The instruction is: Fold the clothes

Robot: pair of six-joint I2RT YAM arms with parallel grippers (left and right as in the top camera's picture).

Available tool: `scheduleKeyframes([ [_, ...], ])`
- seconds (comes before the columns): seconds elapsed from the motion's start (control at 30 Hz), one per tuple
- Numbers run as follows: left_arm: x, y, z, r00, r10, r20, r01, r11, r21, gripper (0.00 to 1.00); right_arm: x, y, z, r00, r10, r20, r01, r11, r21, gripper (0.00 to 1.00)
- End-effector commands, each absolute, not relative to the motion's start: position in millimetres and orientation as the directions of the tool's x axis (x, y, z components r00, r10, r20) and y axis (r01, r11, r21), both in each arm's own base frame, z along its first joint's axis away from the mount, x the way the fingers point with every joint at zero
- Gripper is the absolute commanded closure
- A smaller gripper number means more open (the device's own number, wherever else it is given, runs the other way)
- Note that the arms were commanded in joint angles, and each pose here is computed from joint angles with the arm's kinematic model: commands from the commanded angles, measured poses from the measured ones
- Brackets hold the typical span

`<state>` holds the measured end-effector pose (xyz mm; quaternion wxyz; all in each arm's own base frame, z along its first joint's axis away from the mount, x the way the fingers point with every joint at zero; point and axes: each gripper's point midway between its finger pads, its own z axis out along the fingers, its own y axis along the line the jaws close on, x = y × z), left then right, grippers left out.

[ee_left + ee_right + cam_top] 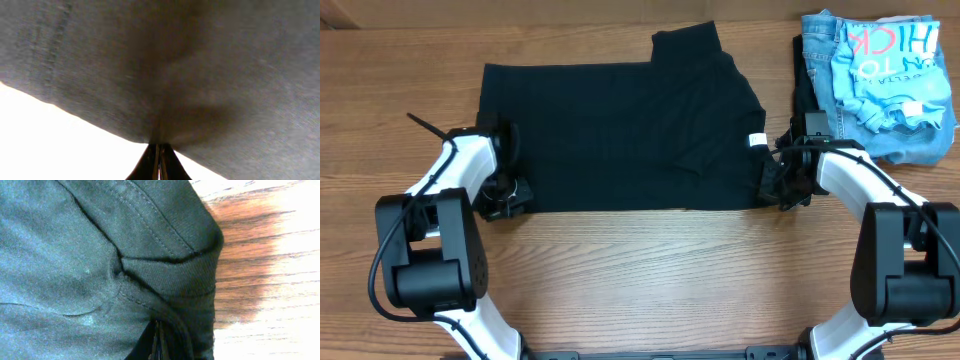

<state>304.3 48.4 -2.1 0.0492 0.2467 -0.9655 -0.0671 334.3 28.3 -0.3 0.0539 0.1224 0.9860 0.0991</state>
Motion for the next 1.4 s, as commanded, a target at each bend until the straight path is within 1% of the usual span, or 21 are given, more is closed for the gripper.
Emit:
scheduleKeyframes([
  [0.0,302,58,-7,-0.876,-0.476,0.074,-0.455,0.867,0.203,0.96,346,13,5,-0.956,0.273,-0.107,0.255,0.954,0.156,0.96],
  [0.1,326,58,24,-0.88,-0.474,0.042,-0.459,0.869,0.184,0.96,375,16,43,-0.95,0.271,-0.158,0.241,0.952,0.188,0.96],
  [0.17,349,51,48,-0.882,-0.471,0.007,-0.467,0.875,0.124,0.96,390,18,69,-0.946,0.264,-0.187,0.226,0.953,0.203,0.96],
  [0.27,382,37,72,-0.887,-0.457,-0.066,-0.459,0.888,0.029,0.96,405,48,99,-0.961,0.125,-0.245,0.068,0.972,0.226,0.96],
  [0.4,400,27,74,-0.892,-0.433,-0.128,-0.437,0.9,0.001,0.96,394,90,89,-0.967,-0.077,-0.244,-0.127,0.972,0.199,0.96],
  [0.5,409,17,76,-0.902,-0.401,-0.161,-0.405,0.914,-0.012,0.96,393,108,84,-0.882,-0.368,-0.295,-0.417,0.901,0.123,0.96],
  [0.6,414,11,76,-0.903,-0.389,-0.18,-0.392,0.92,-0.02,0.96,434,105,98,-0.765,-0.468,-0.443,-0.516,0.857,-0.014,0.37],
  [0.63,414,11,76,-0.905,-0.386,-0.18,-0.389,0.921,-0.02,0.96,453,107,111,-0.727,-0.459,-0.511,-0.51,0.859,-0.047,0.36],
  [0.67,413,11,76,-0.906,-0.386,-0.177,-0.389,0.921,-0.018,0.96,461,110,117,-0.685,-0.484,-0.545,-0.536,0.841,-0.072,0.48],
  [0.7,413,11,76,-0.905,-0.386,-0.177,-0.389,0.921,-0.018,0.96,464,120,122,-0.506,-0.661,-0.555,-0.703,0.689,-0.179,0.8],
  [0.73,414,11,76,-0.905,-0.387,-0.178,-0.39,0.921,-0.019,0.96,462,125,122,-0.395,-0.746,-0.536,-0.778,0.582,-0.236,0.72],
  [0.77,414,11,76,-0.905,-0.386,-0.178,-0.389,0.921,-0.019,0.96,458,127,121,-0.328,-0.793,-0.513,-0.817,0.511,-0.267,0.7],
  [0.8,414,11,76,-0.904,-0.387,-0.18,-0.39,0.921,-0.02,0.96,449,125,115,-0.335,-0.809,-0.483,-0.834,0.494,-0.248,0.64],
  [0.83,414,11,76,-0.904,-0.387,-0.181,-0.389,0.921,-0.02,0.96,435,119,106,-0.375,-0.818,-0.436,-0.845,0.495,-0.202,0.52],
  [0.9,418,11,77,-0.901,-0.387,-0.195,-0.389,0.921,-0.026,0.96,398,128,96,-0.427,-0.809,-0.403,-0.874,0.484,-0.045,0.39],
  [0.97,425,12,78,-0.897,-0.381,-0.222,-0.385,0.923,-0.03,0.94,390,151,96,-0.407,-0.813,-0.417,-0.89,0.456,-0.021,0.37],
  [1.03,426,12,79,-0.896,-0.382,-0.228,-0.385,0.922,-0.031,0.9,378,170,87,-0.36,-0.853,-0.379,-0.914,0.404,-0.042,0.37],
  [1.1,426,12,79,-0.895,-0.382,-0.229,-0.385,0.922,-0.031,0.88,387,163,78,-0.38,-0.877,-0.294,-0.886,0.436,-0.156,0.37],
  [1.13,427,12,79,-0.896,-0.381,-0.23,-0.385,0.923,-0.031,0.87,387,161,77,-0.387,-0.877,-0.285,-0.882,0.443,-0.163,0.39],
  [1.2,427,13,79,-0.9,-0.369,-0.233,-0.373,0.928,-0.028,0.84,384,162,74,-0.45,-0.84,-0.303,-0.856,0.502,-0.122,0.43],
  [1.37,430,13,80,-0.897,-0.369,-0.243,-0.373,0.927,-0.03,0.8,376,163,55,-0.466,-0.832,-0.301,-0.85,0.515,-0.11,0.45],
])
